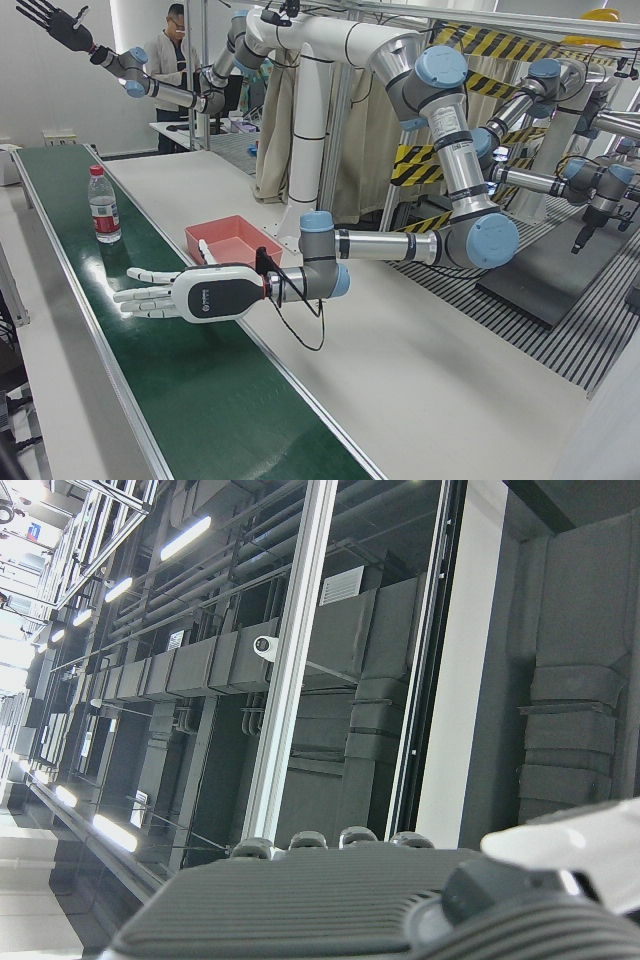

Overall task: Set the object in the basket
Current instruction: 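Raise the left hand and move it toward the approaching bottle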

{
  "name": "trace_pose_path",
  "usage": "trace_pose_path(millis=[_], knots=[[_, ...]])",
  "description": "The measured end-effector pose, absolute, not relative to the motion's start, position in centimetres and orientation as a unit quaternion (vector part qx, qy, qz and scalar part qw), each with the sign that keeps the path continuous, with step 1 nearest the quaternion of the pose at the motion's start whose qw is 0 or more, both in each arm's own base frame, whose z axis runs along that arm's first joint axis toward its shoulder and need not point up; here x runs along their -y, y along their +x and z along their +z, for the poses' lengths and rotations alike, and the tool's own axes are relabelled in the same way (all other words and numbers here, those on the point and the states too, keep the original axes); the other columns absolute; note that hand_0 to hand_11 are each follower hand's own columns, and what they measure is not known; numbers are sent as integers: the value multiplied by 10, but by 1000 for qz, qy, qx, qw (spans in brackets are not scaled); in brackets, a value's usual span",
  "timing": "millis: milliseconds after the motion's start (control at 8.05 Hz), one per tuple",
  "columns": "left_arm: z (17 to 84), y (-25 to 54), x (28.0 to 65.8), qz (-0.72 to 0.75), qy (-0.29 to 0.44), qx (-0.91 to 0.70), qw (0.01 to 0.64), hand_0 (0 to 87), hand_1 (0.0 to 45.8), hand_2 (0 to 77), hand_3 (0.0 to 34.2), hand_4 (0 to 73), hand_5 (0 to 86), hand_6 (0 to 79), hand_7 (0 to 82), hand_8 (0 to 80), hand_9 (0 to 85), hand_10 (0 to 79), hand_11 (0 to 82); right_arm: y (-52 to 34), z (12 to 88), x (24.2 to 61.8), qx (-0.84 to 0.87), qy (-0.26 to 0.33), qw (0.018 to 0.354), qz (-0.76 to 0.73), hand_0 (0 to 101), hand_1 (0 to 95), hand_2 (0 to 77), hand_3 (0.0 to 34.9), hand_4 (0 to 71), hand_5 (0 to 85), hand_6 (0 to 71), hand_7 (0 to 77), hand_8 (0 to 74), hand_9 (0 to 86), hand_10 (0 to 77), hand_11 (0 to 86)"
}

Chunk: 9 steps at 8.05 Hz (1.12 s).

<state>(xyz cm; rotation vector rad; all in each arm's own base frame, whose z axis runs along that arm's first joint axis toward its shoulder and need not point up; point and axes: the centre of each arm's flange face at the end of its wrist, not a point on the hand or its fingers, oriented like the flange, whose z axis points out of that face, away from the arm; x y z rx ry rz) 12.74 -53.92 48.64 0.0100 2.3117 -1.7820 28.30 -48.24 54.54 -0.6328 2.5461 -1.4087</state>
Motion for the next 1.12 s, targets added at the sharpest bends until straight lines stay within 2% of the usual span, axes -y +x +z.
trace_pose_path(millis=[124, 497, 870, 994, 1118], knots=[[477, 128, 533, -616, 14, -780, 105, 579, 202, 5, 0, 196, 164, 0, 5, 27, 60, 76, 125, 283, 545, 482, -852, -212, 82, -472, 3, 0, 5, 1, 5, 0, 0, 5, 0, 0, 5, 0], [469, 147, 521, -629, 16, -769, 111, 574, 185, 22, 0, 196, 164, 0, 5, 27, 60, 76, 125, 284, 545, 482, -852, -213, 82, -471, 2, 0, 11, 1, 5, 0, 0, 5, 0, 0, 5, 0], [456, 184, 517, -624, 10, -773, 117, 563, 196, 16, 0, 196, 164, 0, 5, 27, 60, 76, 131, 284, 545, 482, -852, -213, 82, -471, 3, 0, 11, 1, 5, 0, 0, 5, 0, 0, 0, 0], [451, 196, 517, -622, 10, -774, 118, 549, 191, 104, 0, 207, 164, 0, 5, 49, 71, 76, 131, 284, 545, 482, -852, -213, 82, -471, 2, 0, 5, 2, 5, 0, 0, 5, 0, 0, 0, 0], [447, 204, 517, -620, 15, -776, 119, 546, 191, 120, 0, 213, 164, 0, 5, 49, 71, 76, 131, 284, 546, 482, -852, -212, 82, -471, 2, 0, 5, 2, 5, 0, 0, 5, 0, 0, 5, 0]])
